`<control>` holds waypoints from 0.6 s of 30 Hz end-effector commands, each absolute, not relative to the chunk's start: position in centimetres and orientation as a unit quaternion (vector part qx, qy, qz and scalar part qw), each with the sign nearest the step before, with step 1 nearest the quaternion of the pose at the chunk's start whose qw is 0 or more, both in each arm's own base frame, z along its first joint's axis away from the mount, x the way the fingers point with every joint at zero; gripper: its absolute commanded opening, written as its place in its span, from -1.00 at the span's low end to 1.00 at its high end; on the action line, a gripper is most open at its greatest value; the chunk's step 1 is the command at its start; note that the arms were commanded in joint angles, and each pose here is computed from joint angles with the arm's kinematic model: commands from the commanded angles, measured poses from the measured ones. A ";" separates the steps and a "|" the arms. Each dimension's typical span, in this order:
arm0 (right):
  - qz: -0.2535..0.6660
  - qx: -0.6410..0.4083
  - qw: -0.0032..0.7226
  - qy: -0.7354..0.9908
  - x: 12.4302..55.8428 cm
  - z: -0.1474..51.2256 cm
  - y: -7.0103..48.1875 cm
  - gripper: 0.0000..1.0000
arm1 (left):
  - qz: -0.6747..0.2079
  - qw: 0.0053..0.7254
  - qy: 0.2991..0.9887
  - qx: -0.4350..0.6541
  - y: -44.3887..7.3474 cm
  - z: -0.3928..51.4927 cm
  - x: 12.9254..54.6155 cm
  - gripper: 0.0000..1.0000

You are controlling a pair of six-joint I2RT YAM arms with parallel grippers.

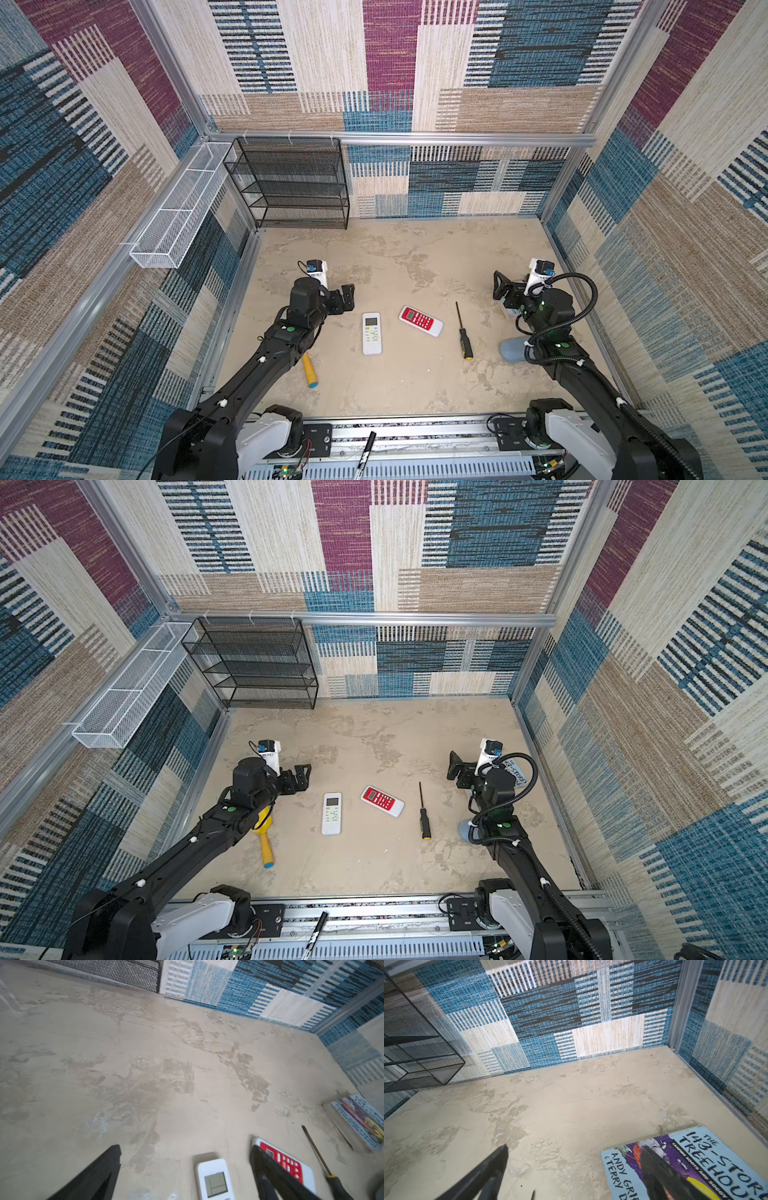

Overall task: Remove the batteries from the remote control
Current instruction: 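Reach the left gripper to the white remote while the right arm moves forward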

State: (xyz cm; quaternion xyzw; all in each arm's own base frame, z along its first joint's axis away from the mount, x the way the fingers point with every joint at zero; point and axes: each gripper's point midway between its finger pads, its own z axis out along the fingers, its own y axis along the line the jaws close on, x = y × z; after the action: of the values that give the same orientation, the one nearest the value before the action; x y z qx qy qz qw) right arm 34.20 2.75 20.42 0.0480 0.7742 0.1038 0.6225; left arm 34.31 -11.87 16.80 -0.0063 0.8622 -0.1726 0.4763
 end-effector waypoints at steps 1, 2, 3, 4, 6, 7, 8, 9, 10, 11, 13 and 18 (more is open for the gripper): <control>0.118 0.039 0.603 0.788 34.3 19.9 4.1 1.00 | -0.193 0.459 0.867 0.004 -14.2 16.6 34.1 0.98; 0.121 0.034 0.599 0.791 34.4 19.8 4.6 1.00 | -0.199 0.454 0.869 0.009 -14.9 16.4 34.0 0.98; 0.123 0.030 0.595 0.794 34.4 19.6 5.1 1.00 | -0.204 0.448 0.870 0.017 -15.8 16.3 33.9 0.98; 0.128 0.026 0.590 0.797 34.4 19.4 5.6 1.00 | -0.208 0.443 0.872 0.024 -16.6 16.1 33.8 0.98; 0.139 0.021 0.583 0.800 34.4 19.1 6.4 1.00 | -0.213 0.435 0.874 0.041 -18.2 15.9 33.5 0.98; 0.143 0.020 0.579 0.802 34.4 18.9 6.7 1.00 | -0.215 0.432 0.874 0.048 -18.8 15.8 33.4 0.98; 0.147 0.018 0.575 0.804 34.5 18.8 7.0 1.00 | -0.217 0.428 0.876 0.057 -19.6 15.6 33.2 0.98; 0.151 0.017 0.570 0.807 34.5 18.6 7.3 0.99 | -0.219 0.424 0.876 0.064 -20.3 15.5 33.1 0.98; 0.154 0.017 0.566 0.810 34.5 18.4 7.5 1.00 | -0.221 0.421 0.877 0.071 -20.9 15.4 32.9 0.98; 0.157 0.016 0.560 0.813 34.6 18.2 7.7 1.00 | -0.223 0.417 0.878 0.079 -21.6 15.2 32.8 0.98; 0.163 0.009 0.548 0.821 34.6 17.8 8.3 1.00 | -0.227 0.411 0.878 0.094 -22.8 15.0 32.5 0.98; 0.176 -0.012 0.534 0.827 34.4 17.2 9.3 1.00 | -0.235 0.380 0.887 0.117 -25.5 13.7 31.9 0.93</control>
State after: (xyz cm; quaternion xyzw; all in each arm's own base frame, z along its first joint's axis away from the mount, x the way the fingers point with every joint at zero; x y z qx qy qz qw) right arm 34.50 8.60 17.07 -0.0007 0.8270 0.1625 0.5382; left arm 32.01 -24.56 13.90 0.1173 0.8834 -0.2278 0.3924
